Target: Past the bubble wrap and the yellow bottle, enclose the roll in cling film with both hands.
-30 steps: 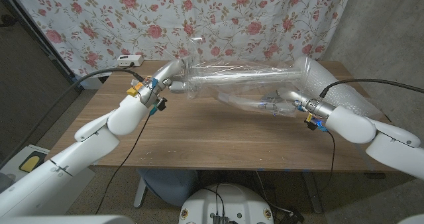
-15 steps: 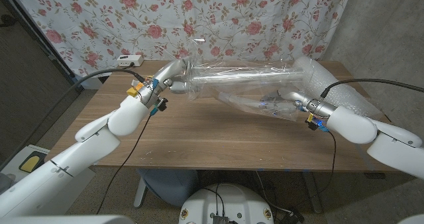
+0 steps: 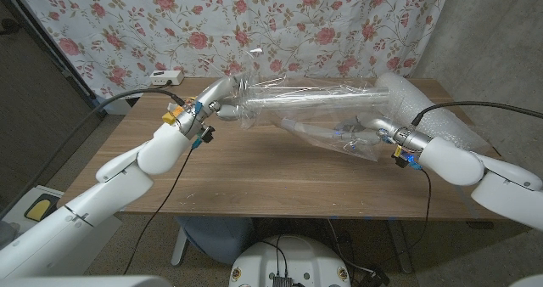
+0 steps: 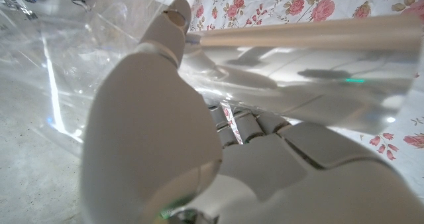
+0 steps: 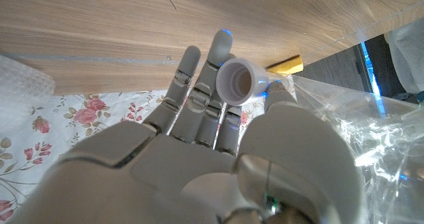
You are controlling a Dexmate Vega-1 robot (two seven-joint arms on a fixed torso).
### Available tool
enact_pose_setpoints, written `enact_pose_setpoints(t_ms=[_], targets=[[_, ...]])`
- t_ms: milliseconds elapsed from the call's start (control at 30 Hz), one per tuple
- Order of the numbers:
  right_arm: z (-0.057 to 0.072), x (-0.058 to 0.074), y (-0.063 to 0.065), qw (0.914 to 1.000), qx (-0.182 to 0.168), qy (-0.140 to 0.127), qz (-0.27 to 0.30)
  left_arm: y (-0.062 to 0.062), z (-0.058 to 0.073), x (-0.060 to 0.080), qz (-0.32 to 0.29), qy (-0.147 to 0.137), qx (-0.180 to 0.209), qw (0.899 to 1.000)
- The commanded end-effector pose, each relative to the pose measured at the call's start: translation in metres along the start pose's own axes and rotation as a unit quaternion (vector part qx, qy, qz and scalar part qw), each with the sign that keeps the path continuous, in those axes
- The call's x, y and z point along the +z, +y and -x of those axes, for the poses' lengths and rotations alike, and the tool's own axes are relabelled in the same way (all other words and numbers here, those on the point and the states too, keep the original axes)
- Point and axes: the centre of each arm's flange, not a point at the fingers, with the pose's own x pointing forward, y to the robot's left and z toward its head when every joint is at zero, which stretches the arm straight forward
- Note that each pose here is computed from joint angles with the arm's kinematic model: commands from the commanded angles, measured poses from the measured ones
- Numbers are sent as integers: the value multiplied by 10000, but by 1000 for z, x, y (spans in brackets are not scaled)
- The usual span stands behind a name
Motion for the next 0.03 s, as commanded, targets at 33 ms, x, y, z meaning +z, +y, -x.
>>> enact_pose_setpoints(t_ms=[33], targets=[[2,1,1,10000,-34,45,27,-3,3,-1,78,-23,23,10000]])
